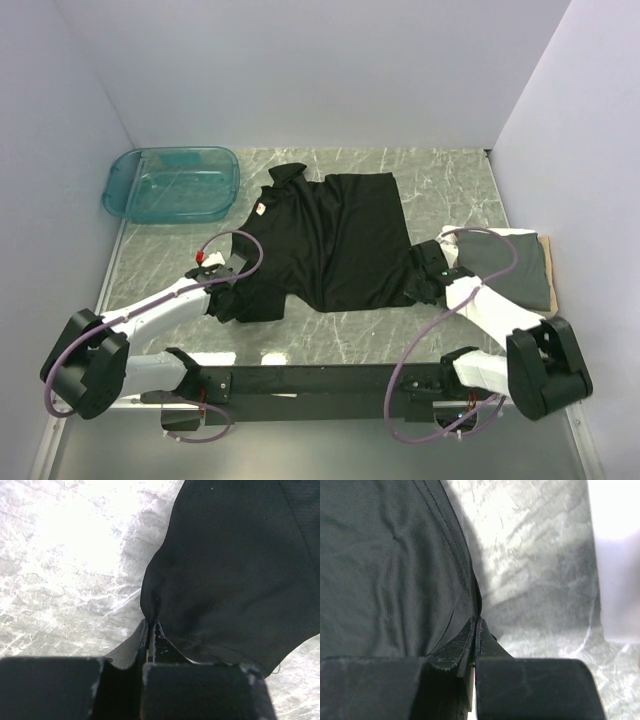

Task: Fold and stack the t-shirts
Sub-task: Flatten the tshirt out, then fold the tshirt

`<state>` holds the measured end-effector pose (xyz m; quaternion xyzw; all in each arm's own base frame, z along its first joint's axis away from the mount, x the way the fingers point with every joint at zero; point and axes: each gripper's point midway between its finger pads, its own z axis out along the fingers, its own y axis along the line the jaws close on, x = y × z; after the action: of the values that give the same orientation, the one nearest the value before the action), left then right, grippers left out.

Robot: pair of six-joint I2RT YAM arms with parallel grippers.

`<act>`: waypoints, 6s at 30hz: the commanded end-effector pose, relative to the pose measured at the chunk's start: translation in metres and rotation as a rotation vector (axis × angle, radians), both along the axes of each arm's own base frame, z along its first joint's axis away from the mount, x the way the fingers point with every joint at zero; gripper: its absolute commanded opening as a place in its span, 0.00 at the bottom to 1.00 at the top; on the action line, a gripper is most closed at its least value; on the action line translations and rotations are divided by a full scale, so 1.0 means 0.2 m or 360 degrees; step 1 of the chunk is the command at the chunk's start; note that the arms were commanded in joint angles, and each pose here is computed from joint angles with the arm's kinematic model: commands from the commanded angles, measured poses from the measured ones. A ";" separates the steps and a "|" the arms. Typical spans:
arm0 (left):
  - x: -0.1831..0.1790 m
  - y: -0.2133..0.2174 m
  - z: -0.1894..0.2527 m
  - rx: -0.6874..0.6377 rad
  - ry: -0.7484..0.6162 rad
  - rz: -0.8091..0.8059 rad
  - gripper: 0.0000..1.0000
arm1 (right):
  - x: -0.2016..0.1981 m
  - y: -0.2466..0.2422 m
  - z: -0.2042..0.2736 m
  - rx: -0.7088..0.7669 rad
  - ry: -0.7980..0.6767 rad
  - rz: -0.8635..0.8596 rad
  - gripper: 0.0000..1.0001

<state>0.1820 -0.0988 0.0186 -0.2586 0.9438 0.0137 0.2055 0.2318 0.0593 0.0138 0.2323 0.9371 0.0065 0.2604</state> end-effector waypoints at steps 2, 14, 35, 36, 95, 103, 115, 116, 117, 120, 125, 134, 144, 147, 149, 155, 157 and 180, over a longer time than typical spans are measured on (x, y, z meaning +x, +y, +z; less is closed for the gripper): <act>0.10 -0.03 0.12 -0.0026 -0.0152 -0.0007 0.01 | -0.02 0.00 0.10 0.0042 -0.0091 0.0027 0.00; 0.39 -0.11 1.03 -0.0357 -0.1019 -0.0001 0.01 | 0.09 -0.08 0.77 0.0030 -0.0655 -0.0036 0.00; -0.27 0.19 2.99 -0.1100 -0.2512 -0.0310 0.01 | -0.51 -0.31 2.21 0.0206 -0.1701 -0.0030 0.00; -0.33 0.17 3.03 -0.1148 -0.2541 -0.0403 0.01 | -0.55 -0.30 2.22 0.0232 -0.1715 0.0015 0.00; 1.70 -0.26 0.86 -0.0202 -0.1140 -0.0254 0.00 | 1.16 -0.34 0.63 -0.0139 -0.0385 -0.0055 0.00; 1.27 -0.19 0.76 -0.0163 -0.0953 0.0021 0.00 | 1.06 -0.35 0.69 -0.0135 -0.0386 -0.0054 0.00; 0.73 -0.13 0.73 -0.0040 -0.0801 0.0334 0.00 | 0.92 -0.33 0.72 -0.0122 -0.0335 0.0003 0.00; 0.69 -0.13 0.73 -0.0039 -0.0805 0.0340 0.00 | 0.90 -0.33 0.71 -0.0125 -0.0323 0.0002 0.00; 0.65 -0.13 0.72 -0.0042 -0.0782 0.0353 0.00 | 0.89 -0.34 0.71 -0.0128 -0.0315 0.0003 0.00; 0.57 -0.13 0.71 -0.0090 -0.0774 0.0346 0.00 | 0.86 -0.35 0.71 -0.0145 -0.0301 0.0006 0.00; 0.43 -0.17 0.61 -0.0178 -0.0675 0.0283 0.00 | 0.79 -0.35 0.72 -0.0155 -0.0280 0.0012 0.00; 0.29 -0.16 0.44 -0.0147 -0.0497 0.0244 0.01 | 0.59 -0.36 0.60 -0.0164 -0.0153 -0.0021 0.00; 0.06 -0.17 0.27 -0.0146 -0.0265 0.0120 0.15 | 0.40 -0.37 0.51 -0.0166 -0.0055 -0.0049 0.19; 0.03 -0.14 0.28 -0.0107 -0.0246 0.0129 0.30 | 0.40 -0.33 0.57 -0.0116 -0.0127 0.0004 0.36; 0.02 -0.12 0.31 -0.0078 -0.0265 0.0136 0.48 | 0.41 -0.31 0.61 -0.0089 -0.0181 0.0045 0.45; 0.12 -0.16 0.48 -0.0129 -0.0433 0.0093 0.99 | 0.44 -0.22 0.70 -0.0056 -0.0295 0.0181 0.57; 0.16 -0.19 0.50 -0.0138 -0.0478 0.0059 0.99 | 0.44 -0.18 0.71 -0.0039 -0.0312 0.0232 0.58; 0.65 -0.30 0.20 -0.0496 -0.0452 -0.0121 0.99 | 0.20 1.25 0.41 0.0717 -0.0292 0.1233 0.57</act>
<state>0.3069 -0.1452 0.0585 -0.2792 0.9044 -0.1298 0.2955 0.2722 0.2620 0.0890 -0.0671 0.9268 0.2626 0.2599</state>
